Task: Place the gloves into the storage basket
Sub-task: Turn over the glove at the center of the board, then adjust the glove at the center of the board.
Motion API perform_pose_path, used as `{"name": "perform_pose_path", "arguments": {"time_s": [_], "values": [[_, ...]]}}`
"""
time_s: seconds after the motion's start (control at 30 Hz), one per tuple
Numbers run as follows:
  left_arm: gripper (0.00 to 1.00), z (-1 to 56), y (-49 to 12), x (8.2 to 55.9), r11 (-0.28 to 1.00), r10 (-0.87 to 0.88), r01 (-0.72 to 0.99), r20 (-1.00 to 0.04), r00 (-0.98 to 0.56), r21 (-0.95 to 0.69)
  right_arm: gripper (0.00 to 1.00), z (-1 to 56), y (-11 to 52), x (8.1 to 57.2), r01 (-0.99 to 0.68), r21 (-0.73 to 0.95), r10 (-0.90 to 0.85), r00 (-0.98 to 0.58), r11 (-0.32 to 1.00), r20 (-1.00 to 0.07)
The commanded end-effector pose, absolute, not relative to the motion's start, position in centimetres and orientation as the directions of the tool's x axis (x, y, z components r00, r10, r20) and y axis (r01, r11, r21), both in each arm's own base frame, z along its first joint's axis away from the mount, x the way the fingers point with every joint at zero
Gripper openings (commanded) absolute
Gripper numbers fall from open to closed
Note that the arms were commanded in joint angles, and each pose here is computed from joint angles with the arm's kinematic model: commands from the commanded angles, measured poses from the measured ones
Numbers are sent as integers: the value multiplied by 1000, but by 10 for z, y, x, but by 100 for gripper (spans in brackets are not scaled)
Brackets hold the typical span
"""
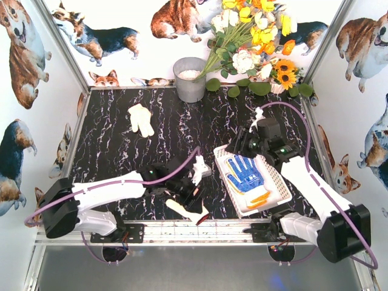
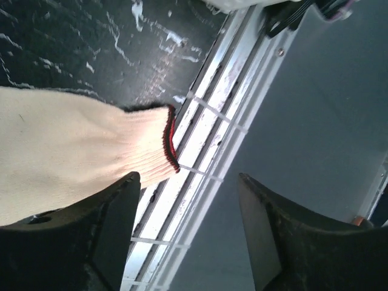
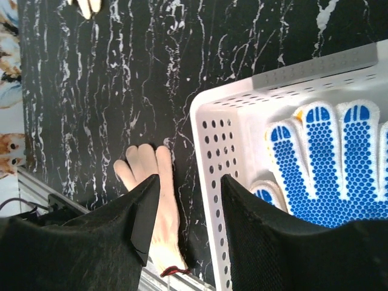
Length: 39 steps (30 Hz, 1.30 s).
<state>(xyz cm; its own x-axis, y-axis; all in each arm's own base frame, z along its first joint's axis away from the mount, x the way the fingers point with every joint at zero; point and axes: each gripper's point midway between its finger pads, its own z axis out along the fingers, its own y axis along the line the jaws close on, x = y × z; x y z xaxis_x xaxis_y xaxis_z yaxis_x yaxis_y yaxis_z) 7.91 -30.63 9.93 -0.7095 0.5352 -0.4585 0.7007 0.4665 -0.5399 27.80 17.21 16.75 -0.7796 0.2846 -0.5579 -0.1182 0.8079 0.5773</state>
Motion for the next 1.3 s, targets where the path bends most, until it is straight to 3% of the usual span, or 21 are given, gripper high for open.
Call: {"name": "perform_pose_path", "arguments": {"time_s": [0.0, 0.13, 0.27, 0.6, 0.97, 1.27], "values": [[65, 157, -327, 99, 435, 392, 717, -602, -696, -545, 47, 191, 182, 270, -186, 619, 299, -748, 763, -592], [79, 189, -316, 123, 535, 221, 667, -676, -703, -519, 47, 198, 192, 257, -225, 615, 253, -766, 756, -591], [84, 191, -282, 145, 673, 73, 521, -654, -753, -524, 47, 201, 211, 243, -272, 593, 188, -780, 758, -597], [82, 132, -210, 176, 822, -187, 116, -455, -871, -558, 47, 168, 267, 202, -351, 513, -17, -838, 784, -546], [64, 72, -198, 176, 855, -230, -11, -360, -904, -518, 45, 108, 287, 161, -377, 401, -213, -893, 835, -396], [59, 44, -183, 170, 873, -249, -52, -350, -903, -485, 43, 78, 315, 153, -276, 490, -157, -950, 827, -270]]}}
